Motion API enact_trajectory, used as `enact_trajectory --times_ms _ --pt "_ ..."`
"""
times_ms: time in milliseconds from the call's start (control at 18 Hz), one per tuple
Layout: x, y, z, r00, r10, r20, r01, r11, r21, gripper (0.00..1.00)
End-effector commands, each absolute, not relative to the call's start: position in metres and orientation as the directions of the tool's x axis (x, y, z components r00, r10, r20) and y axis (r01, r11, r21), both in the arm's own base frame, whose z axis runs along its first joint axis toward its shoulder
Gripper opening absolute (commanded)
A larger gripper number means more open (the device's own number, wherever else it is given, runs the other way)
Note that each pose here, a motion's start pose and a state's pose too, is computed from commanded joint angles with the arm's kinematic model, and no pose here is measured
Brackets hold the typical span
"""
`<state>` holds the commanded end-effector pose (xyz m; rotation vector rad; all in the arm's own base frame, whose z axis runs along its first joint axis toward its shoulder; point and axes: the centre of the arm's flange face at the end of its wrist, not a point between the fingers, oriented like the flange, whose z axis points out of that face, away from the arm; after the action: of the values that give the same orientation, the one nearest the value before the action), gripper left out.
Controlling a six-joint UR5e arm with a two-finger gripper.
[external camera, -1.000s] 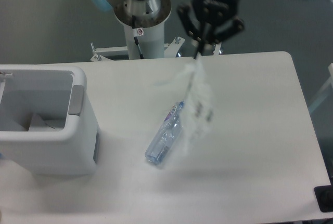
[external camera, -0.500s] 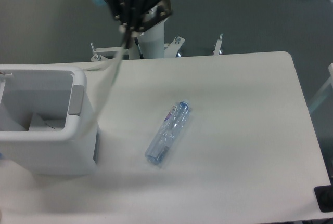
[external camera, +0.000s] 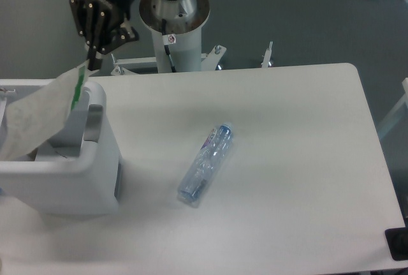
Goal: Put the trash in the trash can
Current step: 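Open the gripper to drop the wrapper into the bin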
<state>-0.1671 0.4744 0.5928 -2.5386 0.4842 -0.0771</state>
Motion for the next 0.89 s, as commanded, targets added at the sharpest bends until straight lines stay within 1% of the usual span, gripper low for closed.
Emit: enact_trajectory --times_ms 222,444,500,667,889 --pt "-0.154 0.479 0.589 0.921 -0.384 -0.062 -0.361 -0.786 -0.502 0.0" --pt "-0.155 0.485 0.581 0.918 -0.394 -0.055 -0.367 -0.786 -0.497 0.0" --pt "-0.155 0.485 0.581 0.914 -0.402 -0.059 -0.376 -0.783 -0.496 0.03" --pt "-0.155 0.484 0.581 0.908 -0.413 -0.067 -0.39 -0.776 -0.496 0.22" --pt "-0.154 0.484 0.584 0.91 -0.408 -0.068 -0.385 -0.777 -0.498 0.58"
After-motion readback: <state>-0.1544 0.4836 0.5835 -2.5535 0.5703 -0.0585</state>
